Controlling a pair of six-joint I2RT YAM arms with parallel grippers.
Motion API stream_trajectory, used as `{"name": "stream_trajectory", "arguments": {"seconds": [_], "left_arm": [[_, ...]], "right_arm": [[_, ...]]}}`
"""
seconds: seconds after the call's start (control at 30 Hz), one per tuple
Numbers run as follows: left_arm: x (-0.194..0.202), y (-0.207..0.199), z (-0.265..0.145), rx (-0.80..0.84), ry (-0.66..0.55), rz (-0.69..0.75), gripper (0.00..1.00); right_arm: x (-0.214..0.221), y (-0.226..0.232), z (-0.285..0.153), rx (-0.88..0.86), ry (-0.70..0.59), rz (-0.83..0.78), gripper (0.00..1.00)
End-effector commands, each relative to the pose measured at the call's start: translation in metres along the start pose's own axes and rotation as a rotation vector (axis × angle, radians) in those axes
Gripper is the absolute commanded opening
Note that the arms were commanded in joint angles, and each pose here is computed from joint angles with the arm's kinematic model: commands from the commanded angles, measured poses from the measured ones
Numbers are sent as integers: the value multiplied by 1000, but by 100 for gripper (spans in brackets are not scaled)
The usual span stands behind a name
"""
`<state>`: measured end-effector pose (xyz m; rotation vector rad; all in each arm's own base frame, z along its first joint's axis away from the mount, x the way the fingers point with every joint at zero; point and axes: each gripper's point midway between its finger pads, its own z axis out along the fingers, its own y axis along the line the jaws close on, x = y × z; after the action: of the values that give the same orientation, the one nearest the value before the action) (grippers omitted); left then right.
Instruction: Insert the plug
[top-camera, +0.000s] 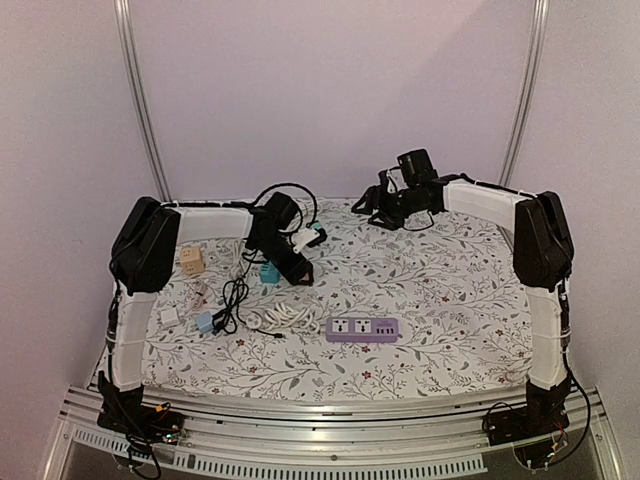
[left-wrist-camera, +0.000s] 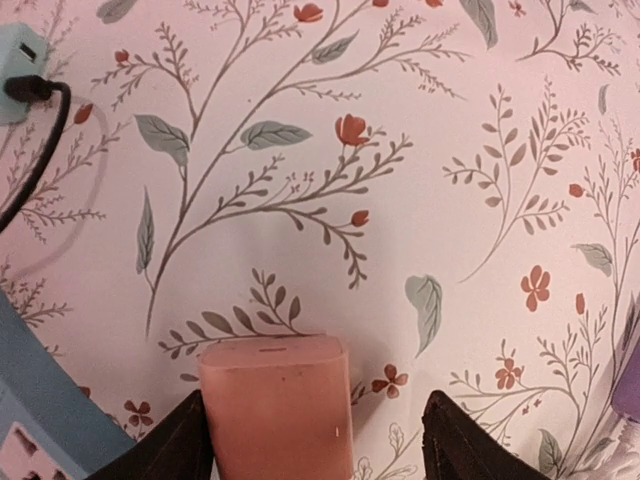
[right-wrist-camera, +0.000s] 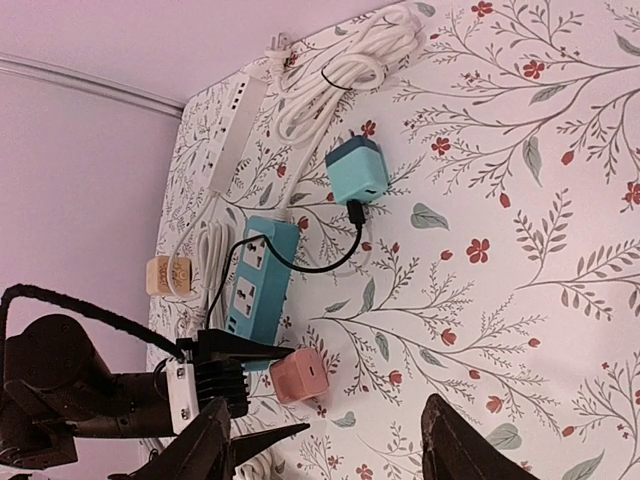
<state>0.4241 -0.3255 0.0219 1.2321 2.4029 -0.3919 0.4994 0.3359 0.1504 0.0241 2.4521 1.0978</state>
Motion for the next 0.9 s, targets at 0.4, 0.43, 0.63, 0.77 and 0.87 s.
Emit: {"name": "stream_trajectory", "arguments": {"seconds": [0.4,0.43,0.63,0.77,0.87], "left_arm": [[23,-3,8,33,49,-32,11],[19,-6,5,42,23,-28,3],[-30,-44,-55,105,-268,83,0],[-52,-91,-97,94,-455,224,0],[-62,-115,-112,70,-520,304,0]], "right_arm": [[18,1,-3,19,31,-35,63],[20,1,-4,22,33,-41,63],[43,20,-27,-65,112,-116,61],[69,46,-54,-145,162,-208,63],[90,75,-80,-176,176,-316,68]]}}
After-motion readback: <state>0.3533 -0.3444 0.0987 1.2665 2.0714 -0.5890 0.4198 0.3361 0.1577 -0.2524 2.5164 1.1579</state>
